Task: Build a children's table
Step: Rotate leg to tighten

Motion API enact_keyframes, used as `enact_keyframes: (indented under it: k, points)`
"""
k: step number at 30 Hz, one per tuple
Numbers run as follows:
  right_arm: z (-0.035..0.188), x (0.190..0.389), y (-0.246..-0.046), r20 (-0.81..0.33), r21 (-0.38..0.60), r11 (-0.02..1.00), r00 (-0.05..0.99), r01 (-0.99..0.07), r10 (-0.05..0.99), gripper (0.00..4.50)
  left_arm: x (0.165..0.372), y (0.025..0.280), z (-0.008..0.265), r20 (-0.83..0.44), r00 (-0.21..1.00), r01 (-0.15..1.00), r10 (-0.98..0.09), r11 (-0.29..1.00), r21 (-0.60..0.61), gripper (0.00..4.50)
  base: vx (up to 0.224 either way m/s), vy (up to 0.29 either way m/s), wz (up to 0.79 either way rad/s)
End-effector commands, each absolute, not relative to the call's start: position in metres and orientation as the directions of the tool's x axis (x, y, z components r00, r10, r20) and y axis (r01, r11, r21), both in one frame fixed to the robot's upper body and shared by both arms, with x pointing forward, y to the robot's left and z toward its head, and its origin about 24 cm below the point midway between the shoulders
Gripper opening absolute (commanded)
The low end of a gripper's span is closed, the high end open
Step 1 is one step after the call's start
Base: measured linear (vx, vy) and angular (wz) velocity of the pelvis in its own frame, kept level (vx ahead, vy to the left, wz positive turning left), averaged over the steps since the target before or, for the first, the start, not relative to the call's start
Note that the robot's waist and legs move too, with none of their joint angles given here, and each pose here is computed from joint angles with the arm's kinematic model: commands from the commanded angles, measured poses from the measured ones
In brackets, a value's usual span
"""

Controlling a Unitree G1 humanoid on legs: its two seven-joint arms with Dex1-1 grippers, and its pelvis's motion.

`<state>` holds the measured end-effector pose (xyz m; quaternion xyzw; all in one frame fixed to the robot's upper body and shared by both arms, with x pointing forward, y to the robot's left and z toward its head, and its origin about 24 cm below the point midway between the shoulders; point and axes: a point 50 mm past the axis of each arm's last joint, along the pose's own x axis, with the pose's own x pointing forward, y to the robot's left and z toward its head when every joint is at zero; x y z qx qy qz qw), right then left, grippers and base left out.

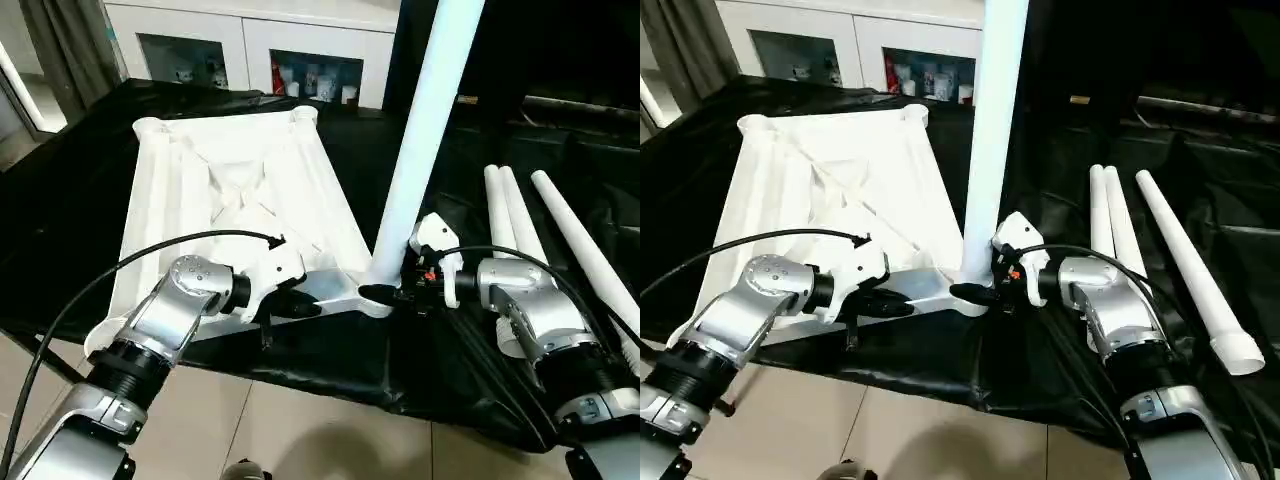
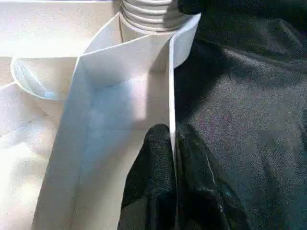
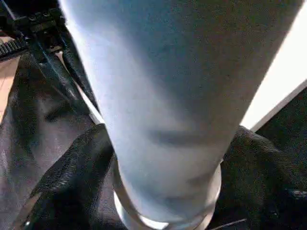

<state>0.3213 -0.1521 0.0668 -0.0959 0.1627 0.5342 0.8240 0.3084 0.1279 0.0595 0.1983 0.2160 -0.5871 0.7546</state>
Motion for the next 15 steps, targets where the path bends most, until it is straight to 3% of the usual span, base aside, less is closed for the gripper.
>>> enact_keyframes:
  k: [1,7,15]
  points:
    - [0.0660,0.3192,-0.1517,-0.382,0.008,0.402,0.369,-0.915,0.847,3.34,0.3084,0.1216,0.0709,-0.520,0.214,0.976,-0.827,0.203,0.079,0.00,0.000,0.000,0.00]
    - [0.0656,0.3193,-0.1497,-0.379,0.013,0.403,0.369,-0.915,0.849,2.76,0.3083,0.1230,0.0700,-0.527,0.216,0.975,-0.822,0.207,0.076,0.00,0.000,0.000,0.00]
    - [0.0599,0.3203,-0.1446,-0.352,0.053,0.456,0.411,-0.888,0.841,2.69,0.3112,0.1229,0.0679,-0.528,0.251,0.965,-0.811,0.251,0.073,0.00,0.000,0.000,0.00]
